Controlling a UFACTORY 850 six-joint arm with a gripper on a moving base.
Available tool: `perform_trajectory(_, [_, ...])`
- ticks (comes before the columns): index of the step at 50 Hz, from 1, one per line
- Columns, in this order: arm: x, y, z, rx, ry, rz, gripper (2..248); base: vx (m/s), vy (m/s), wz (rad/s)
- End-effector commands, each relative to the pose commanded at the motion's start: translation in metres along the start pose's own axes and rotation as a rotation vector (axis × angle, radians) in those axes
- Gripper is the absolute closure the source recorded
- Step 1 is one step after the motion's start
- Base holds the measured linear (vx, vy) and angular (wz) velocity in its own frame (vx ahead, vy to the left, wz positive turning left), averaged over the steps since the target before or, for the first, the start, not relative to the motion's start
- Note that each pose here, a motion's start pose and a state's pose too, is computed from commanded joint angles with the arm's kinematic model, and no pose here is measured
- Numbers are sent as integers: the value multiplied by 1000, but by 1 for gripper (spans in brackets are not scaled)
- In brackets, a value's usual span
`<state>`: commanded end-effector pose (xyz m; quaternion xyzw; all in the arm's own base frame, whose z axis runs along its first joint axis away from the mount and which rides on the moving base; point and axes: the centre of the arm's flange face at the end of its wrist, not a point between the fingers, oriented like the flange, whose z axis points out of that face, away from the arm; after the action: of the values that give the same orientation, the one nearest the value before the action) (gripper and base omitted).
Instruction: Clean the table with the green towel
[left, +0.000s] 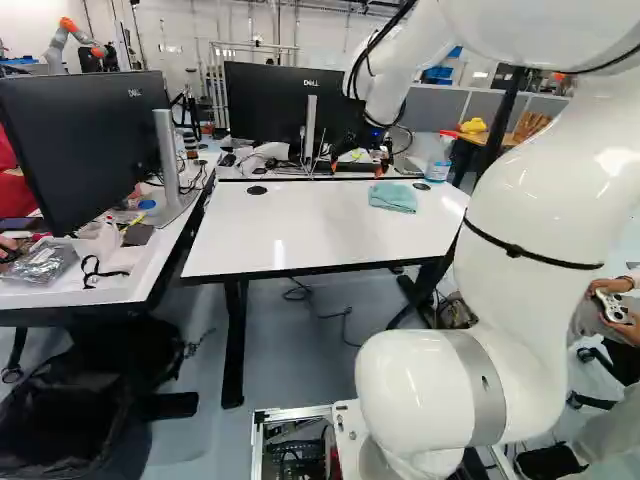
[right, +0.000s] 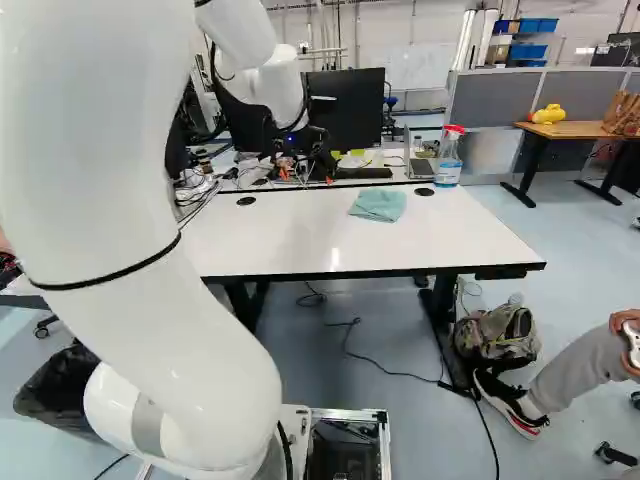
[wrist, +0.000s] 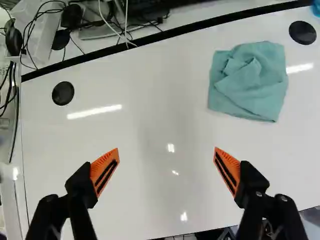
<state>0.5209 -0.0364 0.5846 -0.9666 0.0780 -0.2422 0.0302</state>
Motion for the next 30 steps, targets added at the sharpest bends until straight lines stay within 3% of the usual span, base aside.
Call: perform_trajectory(30, [-47,-37,-20,38,-12,-74,3,0,0,0])
